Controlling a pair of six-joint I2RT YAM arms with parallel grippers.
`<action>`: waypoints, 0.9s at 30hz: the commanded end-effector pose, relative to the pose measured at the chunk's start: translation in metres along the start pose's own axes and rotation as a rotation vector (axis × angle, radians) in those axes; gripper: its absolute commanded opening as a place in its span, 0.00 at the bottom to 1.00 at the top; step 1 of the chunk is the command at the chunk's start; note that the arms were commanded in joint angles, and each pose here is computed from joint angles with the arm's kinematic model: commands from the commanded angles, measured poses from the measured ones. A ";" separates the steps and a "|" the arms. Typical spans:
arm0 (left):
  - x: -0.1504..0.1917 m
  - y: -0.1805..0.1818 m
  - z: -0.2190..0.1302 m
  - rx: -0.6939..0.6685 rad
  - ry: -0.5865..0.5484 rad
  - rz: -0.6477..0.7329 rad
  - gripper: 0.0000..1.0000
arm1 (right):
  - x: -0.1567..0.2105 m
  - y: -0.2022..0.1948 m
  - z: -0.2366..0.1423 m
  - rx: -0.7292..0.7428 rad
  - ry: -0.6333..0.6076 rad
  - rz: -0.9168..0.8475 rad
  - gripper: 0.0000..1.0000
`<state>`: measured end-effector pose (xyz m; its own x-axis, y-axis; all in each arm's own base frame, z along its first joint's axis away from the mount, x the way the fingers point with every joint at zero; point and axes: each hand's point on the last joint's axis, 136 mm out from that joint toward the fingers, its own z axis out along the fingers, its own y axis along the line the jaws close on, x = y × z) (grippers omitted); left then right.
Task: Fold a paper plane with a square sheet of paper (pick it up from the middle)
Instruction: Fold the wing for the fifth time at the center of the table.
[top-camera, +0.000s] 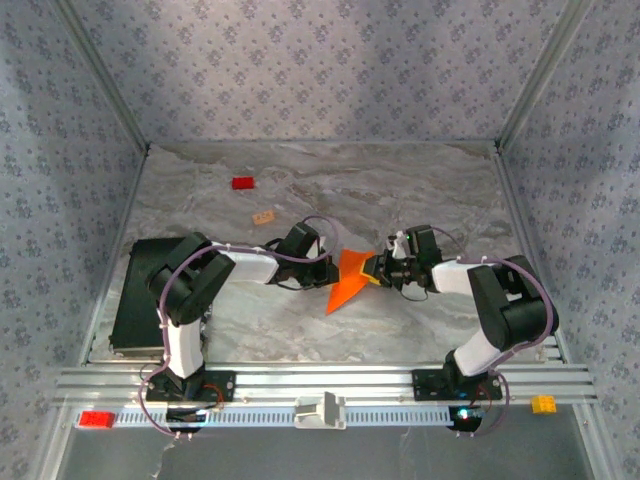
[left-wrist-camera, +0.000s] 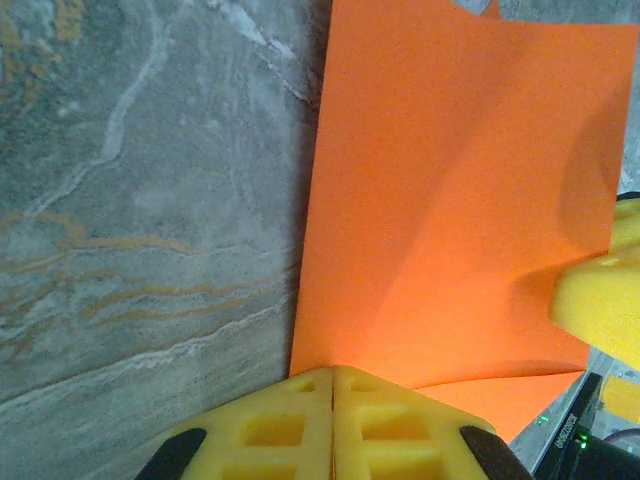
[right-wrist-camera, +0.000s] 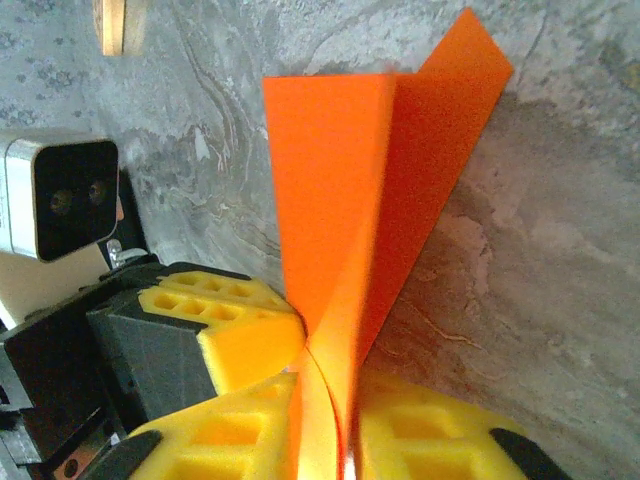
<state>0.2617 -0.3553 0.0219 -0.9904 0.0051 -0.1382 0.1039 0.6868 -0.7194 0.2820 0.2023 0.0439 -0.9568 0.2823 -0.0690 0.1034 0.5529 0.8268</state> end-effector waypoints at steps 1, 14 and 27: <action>0.003 0.016 0.004 -0.037 0.011 -0.027 0.08 | -0.003 -0.002 0.003 0.013 -0.005 0.002 0.17; 0.000 0.009 0.000 -0.028 0.000 -0.015 0.08 | 0.001 -0.006 0.002 0.030 0.005 -0.008 0.21; -0.004 -0.017 -0.026 -0.065 -0.072 0.146 0.31 | -0.010 0.008 -0.005 0.006 -0.047 0.081 0.06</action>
<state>0.2662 -0.3495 0.0391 -0.9766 0.0064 -0.2149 0.1568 0.7049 -0.6917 0.2846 0.1991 0.0415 -0.9448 0.3250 -0.0411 0.1553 0.5549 0.8173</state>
